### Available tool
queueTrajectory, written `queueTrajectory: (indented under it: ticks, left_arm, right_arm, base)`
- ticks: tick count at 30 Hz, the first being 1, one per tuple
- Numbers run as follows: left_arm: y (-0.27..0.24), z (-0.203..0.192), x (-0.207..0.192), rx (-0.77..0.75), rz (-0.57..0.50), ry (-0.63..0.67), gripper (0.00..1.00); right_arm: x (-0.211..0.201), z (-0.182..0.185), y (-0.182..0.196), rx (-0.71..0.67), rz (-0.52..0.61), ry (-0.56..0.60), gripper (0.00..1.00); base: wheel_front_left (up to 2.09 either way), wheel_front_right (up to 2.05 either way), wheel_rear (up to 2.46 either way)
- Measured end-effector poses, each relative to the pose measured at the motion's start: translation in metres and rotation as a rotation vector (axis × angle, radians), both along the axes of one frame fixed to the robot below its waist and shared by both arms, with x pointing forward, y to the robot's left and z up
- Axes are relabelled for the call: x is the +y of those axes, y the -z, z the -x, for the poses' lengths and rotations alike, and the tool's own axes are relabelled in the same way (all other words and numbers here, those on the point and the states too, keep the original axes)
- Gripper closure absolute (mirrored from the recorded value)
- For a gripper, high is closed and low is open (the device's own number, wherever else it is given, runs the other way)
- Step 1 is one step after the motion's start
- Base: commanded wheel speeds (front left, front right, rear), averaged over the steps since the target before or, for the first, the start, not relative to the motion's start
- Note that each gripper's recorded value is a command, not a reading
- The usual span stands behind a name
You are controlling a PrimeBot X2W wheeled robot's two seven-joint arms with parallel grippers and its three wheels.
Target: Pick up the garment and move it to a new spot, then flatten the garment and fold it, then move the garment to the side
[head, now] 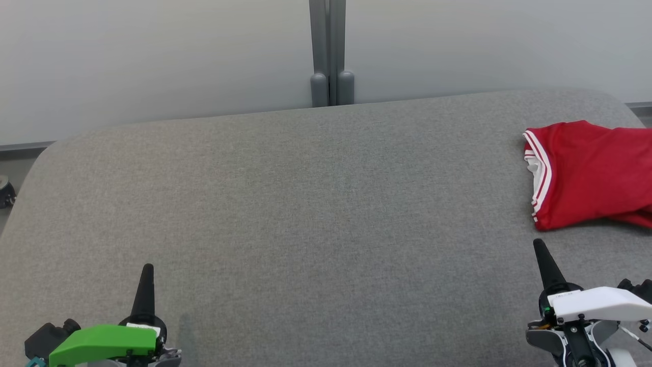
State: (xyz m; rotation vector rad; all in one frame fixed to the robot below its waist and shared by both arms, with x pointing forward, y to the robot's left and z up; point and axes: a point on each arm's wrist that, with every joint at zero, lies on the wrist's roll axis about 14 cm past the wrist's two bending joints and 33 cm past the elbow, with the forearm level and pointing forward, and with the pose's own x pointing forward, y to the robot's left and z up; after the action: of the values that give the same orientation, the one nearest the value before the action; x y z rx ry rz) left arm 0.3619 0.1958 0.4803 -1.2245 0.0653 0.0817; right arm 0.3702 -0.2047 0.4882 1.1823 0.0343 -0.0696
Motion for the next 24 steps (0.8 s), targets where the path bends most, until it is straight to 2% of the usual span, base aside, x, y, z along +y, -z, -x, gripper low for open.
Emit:
queueTrajectory:
  ticks: [24]
  left_arm:
    - [-0.012, -0.014, 0.001, -0.041, 0.197, 0.005, 1.0]
  right_arm:
    - [0.003, -0.01, -0.008, -0.03, -0.222, -0.011, 1.0]
  base:
    - [0.0, 0.0, 0.0]
